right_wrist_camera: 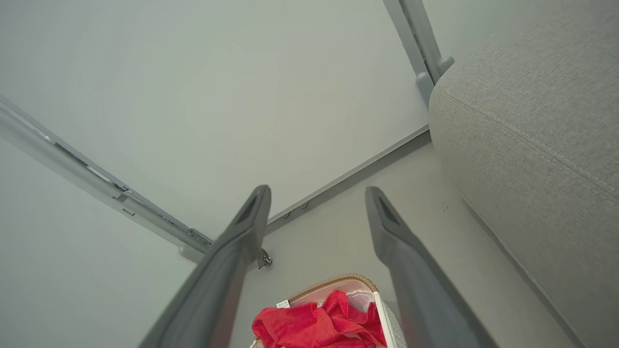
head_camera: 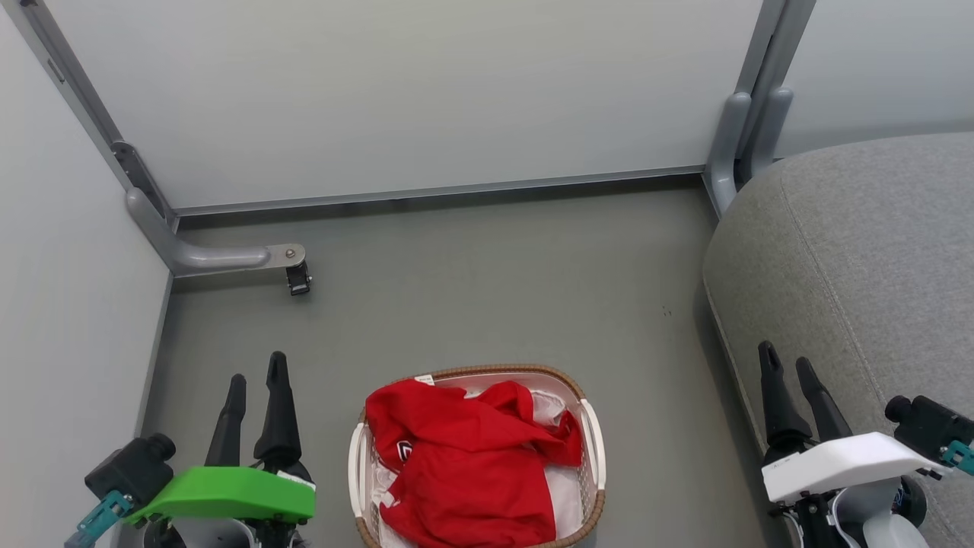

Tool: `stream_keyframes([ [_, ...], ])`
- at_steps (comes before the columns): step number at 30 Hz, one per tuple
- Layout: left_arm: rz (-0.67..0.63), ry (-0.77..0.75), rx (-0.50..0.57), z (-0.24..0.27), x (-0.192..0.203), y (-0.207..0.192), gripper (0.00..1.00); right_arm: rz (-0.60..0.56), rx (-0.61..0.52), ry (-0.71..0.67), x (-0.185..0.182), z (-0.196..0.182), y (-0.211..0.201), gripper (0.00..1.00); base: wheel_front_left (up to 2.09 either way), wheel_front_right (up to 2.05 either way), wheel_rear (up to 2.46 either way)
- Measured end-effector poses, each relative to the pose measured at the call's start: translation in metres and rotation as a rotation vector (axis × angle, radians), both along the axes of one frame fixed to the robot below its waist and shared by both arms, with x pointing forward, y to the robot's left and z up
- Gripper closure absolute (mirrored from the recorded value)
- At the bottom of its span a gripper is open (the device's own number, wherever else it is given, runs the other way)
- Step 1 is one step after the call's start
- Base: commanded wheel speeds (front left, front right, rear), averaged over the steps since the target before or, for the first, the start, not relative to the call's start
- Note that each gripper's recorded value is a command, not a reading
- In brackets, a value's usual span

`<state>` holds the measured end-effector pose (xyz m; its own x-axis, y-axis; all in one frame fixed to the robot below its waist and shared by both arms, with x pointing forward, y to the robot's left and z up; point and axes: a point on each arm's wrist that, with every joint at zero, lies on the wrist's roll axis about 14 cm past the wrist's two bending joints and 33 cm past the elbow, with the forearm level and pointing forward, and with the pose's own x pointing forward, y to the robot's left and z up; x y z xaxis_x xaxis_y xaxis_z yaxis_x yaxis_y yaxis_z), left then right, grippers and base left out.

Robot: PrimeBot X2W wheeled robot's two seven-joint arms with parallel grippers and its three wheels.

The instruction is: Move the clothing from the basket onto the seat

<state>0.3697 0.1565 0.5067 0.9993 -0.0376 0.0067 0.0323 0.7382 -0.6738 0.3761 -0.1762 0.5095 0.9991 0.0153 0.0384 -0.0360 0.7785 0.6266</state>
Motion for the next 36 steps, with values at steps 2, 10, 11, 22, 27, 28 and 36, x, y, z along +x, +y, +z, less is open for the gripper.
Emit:
stream_keyframes([
  [2,0.0,-0.001,0.028,-0.001,-0.001,0.0,0.0,0.001,-0.029,-0.006,0.0,0.001,0.001,0.0,0.0,0.0,0.0],
  [10,-0.001,0.005,0.127,-0.007,-0.005,-0.002,0.0,0.021,-0.134,-0.008,-0.003,-0.002,0.007,0.0,0.0,0.0,0.0],
  [11,-0.001,0.004,0.137,-0.007,-0.006,-0.002,0.0,0.021,-0.144,-0.008,-0.003,-0.003,0.007,0.0,0.0,0.0,0.0],
  [22,-0.004,0.016,0.242,-0.017,-0.012,-0.003,0.0,0.042,-0.271,-0.017,-0.005,-0.005,0.013,0.0,0.0,0.0,0.0],
  [27,-0.007,0.02,0.288,-0.021,-0.013,-0.003,0.0,0.049,-0.322,-0.021,-0.005,-0.007,0.015,0.0,0.0,0.0,0.0],
  [28,-0.007,0.022,0.293,-0.022,-0.013,-0.003,0.0,0.051,-0.33,-0.021,-0.005,-0.007,0.015,0.0,0.0,0.0,0.0],
  [36,-0.017,0.03,0.353,-0.029,-0.015,-0.004,0.0,0.063,-0.401,-0.026,-0.006,-0.01,0.018,0.0,0.0,0.0,0.0],
])
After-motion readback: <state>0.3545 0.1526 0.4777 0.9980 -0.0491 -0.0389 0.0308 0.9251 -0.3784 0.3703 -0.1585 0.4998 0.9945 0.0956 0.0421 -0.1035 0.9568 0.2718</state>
